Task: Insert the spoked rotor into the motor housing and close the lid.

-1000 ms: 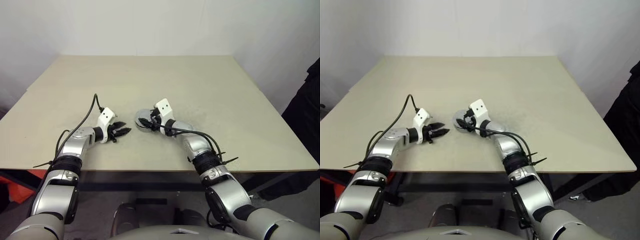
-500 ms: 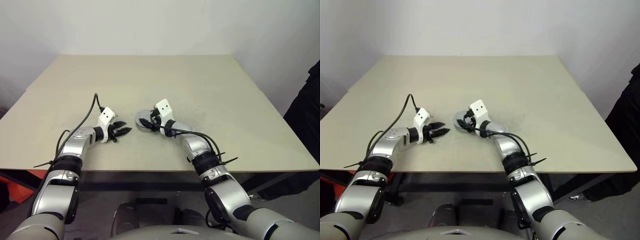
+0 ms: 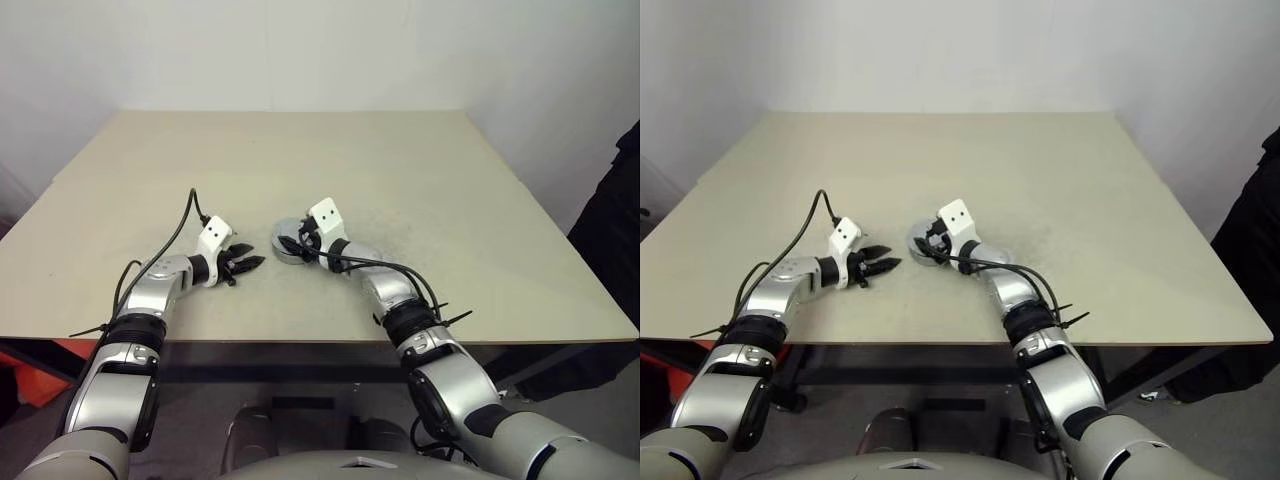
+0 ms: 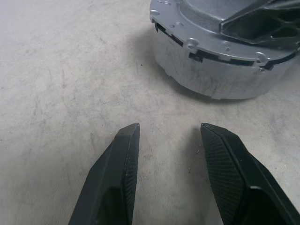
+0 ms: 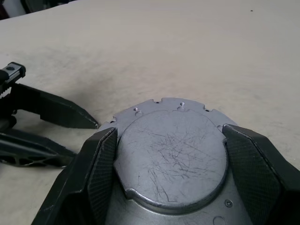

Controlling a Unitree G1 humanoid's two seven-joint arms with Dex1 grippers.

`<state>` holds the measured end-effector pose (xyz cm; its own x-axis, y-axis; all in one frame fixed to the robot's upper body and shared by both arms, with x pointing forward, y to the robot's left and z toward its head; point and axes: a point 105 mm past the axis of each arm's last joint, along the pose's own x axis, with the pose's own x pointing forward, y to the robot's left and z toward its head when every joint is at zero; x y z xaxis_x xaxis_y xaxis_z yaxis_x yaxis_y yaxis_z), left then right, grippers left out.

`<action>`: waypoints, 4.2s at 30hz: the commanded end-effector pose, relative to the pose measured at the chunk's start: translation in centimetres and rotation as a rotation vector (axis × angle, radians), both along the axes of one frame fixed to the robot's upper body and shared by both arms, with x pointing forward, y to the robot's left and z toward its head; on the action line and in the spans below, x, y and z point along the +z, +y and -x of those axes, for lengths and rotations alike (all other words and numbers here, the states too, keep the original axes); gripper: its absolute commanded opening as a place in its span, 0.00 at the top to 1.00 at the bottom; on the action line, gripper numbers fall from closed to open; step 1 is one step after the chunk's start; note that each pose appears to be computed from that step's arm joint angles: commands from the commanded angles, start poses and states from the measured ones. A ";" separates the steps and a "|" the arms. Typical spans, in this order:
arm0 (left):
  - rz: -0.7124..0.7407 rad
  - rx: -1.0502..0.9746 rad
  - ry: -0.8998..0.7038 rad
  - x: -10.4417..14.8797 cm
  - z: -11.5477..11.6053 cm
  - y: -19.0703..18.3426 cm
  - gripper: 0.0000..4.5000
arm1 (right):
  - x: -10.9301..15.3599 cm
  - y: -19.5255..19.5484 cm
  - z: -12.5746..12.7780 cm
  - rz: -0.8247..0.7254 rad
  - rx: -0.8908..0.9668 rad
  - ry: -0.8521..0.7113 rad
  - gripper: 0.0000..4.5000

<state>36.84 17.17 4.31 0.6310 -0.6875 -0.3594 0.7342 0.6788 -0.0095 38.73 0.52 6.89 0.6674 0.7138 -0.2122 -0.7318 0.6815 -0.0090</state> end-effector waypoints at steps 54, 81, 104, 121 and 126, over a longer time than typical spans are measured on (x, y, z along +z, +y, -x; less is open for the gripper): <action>0.133 0.085 0.103 1.9 -2.8 -4.1 0.99 | -3.2 -1.3 0.5 0.161 -0.018 0.093 0.31; 0.167 -0.009 0.135 1.7 -0.9 -5.1 1.00 | 7.8 -3.8 1.0 -0.193 -0.019 -0.025 0.00; 0.153 -0.018 0.111 1.8 -1.1 -5.5 1.00 | -0.1 -3.9 3.5 -0.517 -0.257 0.897 0.00; 0.136 0.036 0.082 2.3 -1.4 -3.7 1.00 | 2.6 2.5 1.5 -0.683 -0.102 0.962 0.00; 0.132 0.043 0.077 2.4 -1.4 -3.6 1.00 | 3.0 3.5 1.7 -0.688 -0.065 0.972 0.00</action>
<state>38.49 13.78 7.05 0.6452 -0.7020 -0.3017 0.6938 0.7036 -0.1535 37.99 -0.57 7.08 0.5528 0.7590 -0.3439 -0.1064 0.4736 0.8743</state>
